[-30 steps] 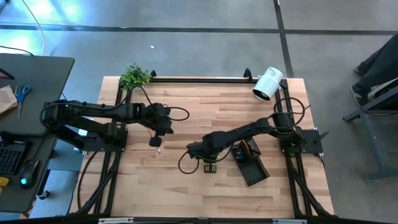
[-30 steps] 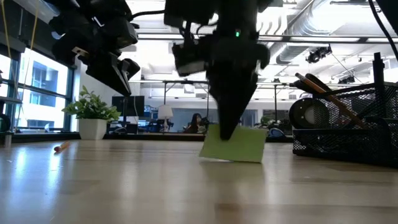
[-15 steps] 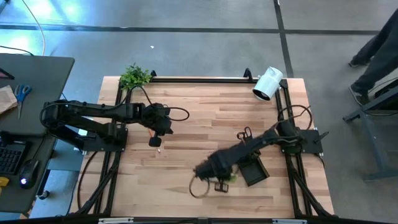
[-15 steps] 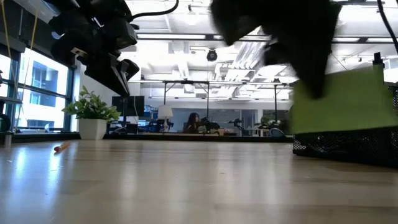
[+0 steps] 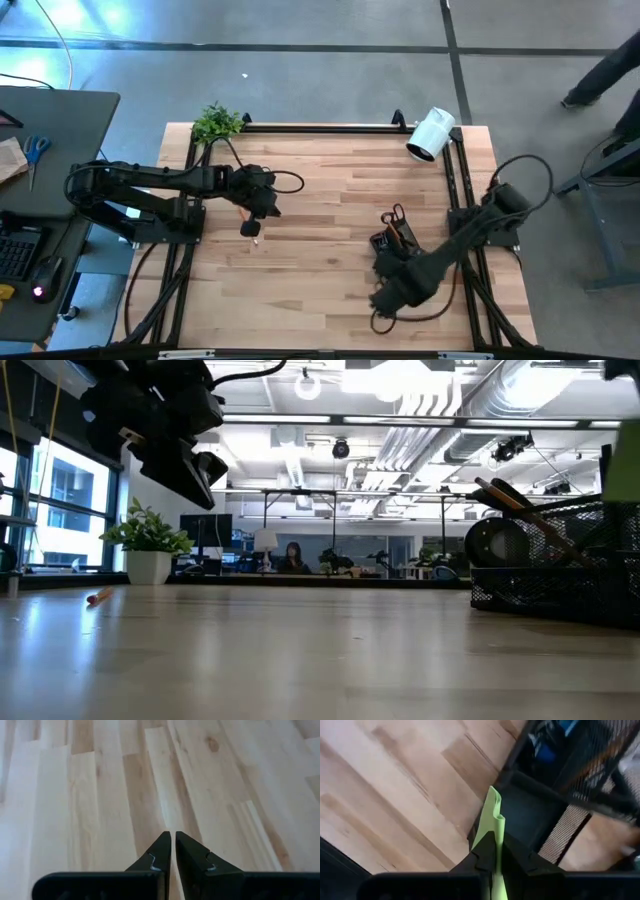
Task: Pick and place office supplies into organizer
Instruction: Put the green sticky notes into the black desk organizer, then put the orange pencil into the black desk organizer
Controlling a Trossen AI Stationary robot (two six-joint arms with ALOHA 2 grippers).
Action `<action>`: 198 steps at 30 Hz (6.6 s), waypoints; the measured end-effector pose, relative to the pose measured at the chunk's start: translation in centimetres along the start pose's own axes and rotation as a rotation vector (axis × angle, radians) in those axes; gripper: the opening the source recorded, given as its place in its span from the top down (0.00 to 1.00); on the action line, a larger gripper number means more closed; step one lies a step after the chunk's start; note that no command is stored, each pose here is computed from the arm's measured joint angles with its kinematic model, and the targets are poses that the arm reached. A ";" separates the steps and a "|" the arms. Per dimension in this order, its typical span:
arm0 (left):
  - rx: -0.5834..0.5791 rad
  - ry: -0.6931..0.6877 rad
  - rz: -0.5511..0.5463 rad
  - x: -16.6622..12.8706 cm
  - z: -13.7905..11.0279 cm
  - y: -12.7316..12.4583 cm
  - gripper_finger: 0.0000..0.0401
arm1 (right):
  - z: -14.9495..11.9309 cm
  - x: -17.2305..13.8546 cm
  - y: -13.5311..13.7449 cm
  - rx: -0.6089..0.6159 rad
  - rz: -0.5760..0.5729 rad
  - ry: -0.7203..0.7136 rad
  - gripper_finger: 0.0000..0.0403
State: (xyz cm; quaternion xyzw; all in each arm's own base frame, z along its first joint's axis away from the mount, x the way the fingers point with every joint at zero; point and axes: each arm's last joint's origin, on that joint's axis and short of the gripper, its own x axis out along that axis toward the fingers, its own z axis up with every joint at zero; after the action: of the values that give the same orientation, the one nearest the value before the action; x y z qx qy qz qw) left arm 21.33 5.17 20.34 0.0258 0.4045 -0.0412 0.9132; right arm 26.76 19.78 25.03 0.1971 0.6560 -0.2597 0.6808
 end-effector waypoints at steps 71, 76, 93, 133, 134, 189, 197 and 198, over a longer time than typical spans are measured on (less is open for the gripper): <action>-0.037 -0.081 0.142 -1.0 0.8 0.4 0.96 | -0.8 -4.5 -3.8 0.018 0.386 -0.568 0.66; -0.093 -0.140 0.154 -3.7 0.7 -0.3 0.96 | 2.8 -4.7 -4.5 -0.109 0.295 -0.683 0.66; -0.401 -0.055 0.152 -7.3 -1.8 -1.9 0.96 | 15.0 -1.1 -5.0 -0.607 0.126 -0.843 0.66; 0.177 1.036 0.124 1.0 3.1 -2.7 0.63 | 13.3 0.2 -4.5 -0.666 0.225 -0.650 0.66; 0.181 1.069 0.120 1.6 2.9 -3.0 0.63 | 13.1 0.1 -4.4 -0.664 0.229 -0.650 0.66; 0.560 1.224 0.033 10.8 -2.3 -8.8 0.96 | 12.0 0.0 -3.6 -0.681 0.235 -0.653 0.66; 0.504 1.174 0.056 11.1 -0.5 -8.9 0.90 | 11.4 0.1 -3.9 -0.638 0.246 -0.583 0.66; 0.489 1.138 0.063 11.3 0.2 -9.0 0.92 | 11.1 0.1 -4.2 -0.616 0.255 -0.542 0.66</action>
State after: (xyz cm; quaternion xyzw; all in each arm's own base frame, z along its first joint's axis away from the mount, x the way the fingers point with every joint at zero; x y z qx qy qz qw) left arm 28.18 -4.39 11.98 0.2643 0.8060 -0.0854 0.5227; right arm 32.96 9.75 25.93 -0.0112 0.4706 -0.0081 0.8822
